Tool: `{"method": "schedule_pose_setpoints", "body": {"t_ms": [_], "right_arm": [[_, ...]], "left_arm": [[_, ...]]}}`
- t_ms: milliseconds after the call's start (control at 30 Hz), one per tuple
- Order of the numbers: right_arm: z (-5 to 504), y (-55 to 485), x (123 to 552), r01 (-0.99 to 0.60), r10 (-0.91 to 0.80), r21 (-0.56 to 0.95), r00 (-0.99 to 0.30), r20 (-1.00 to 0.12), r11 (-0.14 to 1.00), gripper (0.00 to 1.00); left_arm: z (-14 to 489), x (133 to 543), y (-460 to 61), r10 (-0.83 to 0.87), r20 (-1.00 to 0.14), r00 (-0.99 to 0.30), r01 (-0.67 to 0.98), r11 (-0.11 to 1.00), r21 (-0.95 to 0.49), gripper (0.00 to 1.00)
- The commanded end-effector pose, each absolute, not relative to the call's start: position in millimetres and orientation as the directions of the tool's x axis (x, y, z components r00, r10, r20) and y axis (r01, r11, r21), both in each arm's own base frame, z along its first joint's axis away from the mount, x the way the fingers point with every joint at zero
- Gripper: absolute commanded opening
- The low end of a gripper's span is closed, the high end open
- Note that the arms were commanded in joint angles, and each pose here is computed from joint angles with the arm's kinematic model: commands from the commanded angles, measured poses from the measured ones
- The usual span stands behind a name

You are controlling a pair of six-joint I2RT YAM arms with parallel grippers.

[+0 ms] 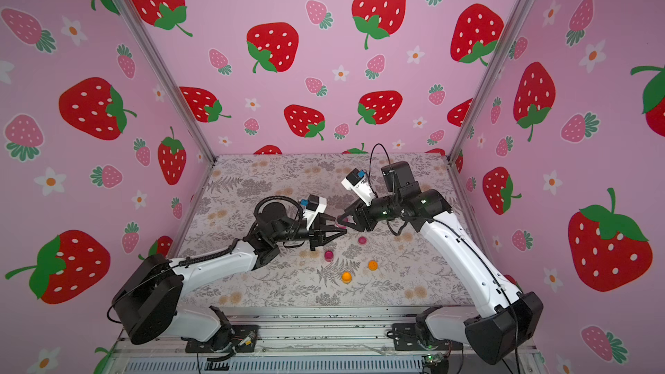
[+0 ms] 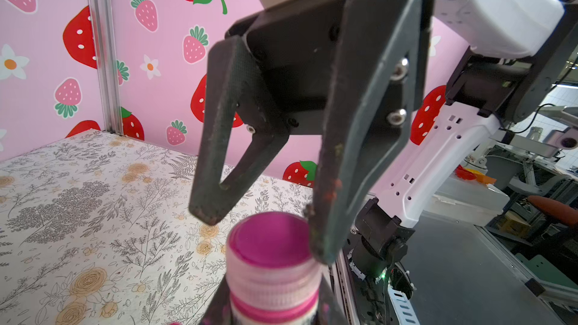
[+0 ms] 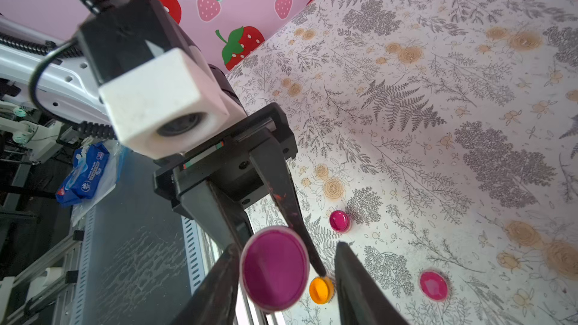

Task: Close the paint jar lid
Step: Screw the lid onto the paint jar.

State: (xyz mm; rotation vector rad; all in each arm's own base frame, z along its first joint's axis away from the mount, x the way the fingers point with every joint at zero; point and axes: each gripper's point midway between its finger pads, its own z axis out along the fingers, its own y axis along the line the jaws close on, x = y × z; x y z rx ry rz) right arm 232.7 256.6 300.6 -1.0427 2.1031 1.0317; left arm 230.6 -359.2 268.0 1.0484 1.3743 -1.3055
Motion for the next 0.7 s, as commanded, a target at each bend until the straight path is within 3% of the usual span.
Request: {"method": "schedule_pose_setpoints", "body": {"t_ms": [0,133,500,667], "right_arm": [[300.1,254.7,229.3,-0.826,-0.395,0.400,-0.547,-0.738,0.396,0.61],[301.3,254.4,229.2,-0.825,-0.394,0.401,-0.549,-0.737,0.398,0.63],[298.7,256.7,229.9,-0.816,-0.394,0.423,-0.566,-0.724,0.394,0.43],[292.6,257.2,229.8,-0.799,-0.384,0.447,-0.591,-0.709,0.403,0.41]], "left_arm": [[302.2,229.4,-359.5,-0.081,-0.990,-0.112,0.993,0.035,-0.115,0.00],[301.3,230.2,-360.0,-0.077,-0.990,-0.114,0.992,0.036,-0.117,0.00],[302.8,231.2,-360.4,-0.074,-0.991,-0.111,0.993,0.038,-0.114,0.00],[304.8,234.7,-360.3,-0.074,-0.992,-0.103,0.993,0.056,-0.108,0.00]]}}
